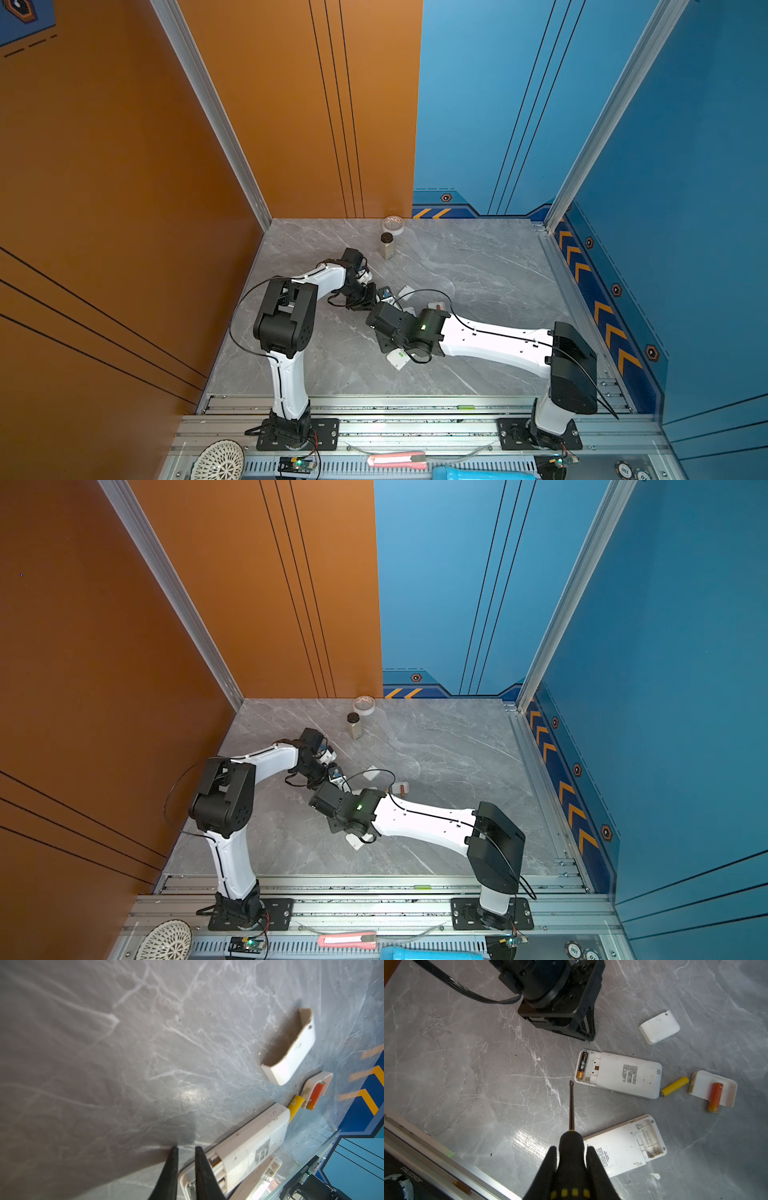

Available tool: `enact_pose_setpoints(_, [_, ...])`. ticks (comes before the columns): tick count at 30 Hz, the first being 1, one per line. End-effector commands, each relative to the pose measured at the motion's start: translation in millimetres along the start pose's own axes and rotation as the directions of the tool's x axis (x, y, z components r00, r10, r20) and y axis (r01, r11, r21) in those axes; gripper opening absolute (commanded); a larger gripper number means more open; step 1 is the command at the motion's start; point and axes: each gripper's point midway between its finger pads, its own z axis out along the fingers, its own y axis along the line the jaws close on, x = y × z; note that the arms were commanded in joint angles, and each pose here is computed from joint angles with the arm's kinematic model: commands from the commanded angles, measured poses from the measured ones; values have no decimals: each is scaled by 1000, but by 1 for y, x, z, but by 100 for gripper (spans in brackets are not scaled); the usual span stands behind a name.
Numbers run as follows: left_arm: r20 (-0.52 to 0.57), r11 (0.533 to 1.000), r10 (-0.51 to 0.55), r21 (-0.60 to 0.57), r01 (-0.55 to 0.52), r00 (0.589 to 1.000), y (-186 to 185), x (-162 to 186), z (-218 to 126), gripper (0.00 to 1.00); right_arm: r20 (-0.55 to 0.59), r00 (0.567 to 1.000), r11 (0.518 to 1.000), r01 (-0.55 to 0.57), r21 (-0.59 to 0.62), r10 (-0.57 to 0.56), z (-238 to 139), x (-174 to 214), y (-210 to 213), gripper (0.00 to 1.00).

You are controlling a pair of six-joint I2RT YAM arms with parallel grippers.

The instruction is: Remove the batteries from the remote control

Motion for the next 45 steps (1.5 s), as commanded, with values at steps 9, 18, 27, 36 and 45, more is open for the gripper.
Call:
enact_pose_setpoints(9, [-63,1000,10,28,-9,998,-1,15,13,14,-7,1000,997,23,70,-22,9,-4,-8,0])
enact_pose_setpoints(18, [-62,999,8,39,-6,998,0,12,12,13,27,1000,997,5,80,-7,4,-15,-11,0])
enact_pose_setpoints(27, [-65,999,5,48,-2,998,3,11,12,12,11,1000,997,-6,72,5,10,-14,-11,0])
enact_pose_setpoints(36, [-65,999,1,52,2,998,3,10,12,11,-8,1000,998,-10,64,11,17,-11,-9,0])
enact_pose_setpoints(45, [-63,999,2,54,1,998,3,9,12,11,-29,1000,998,-8,59,9,23,-5,-8,0])
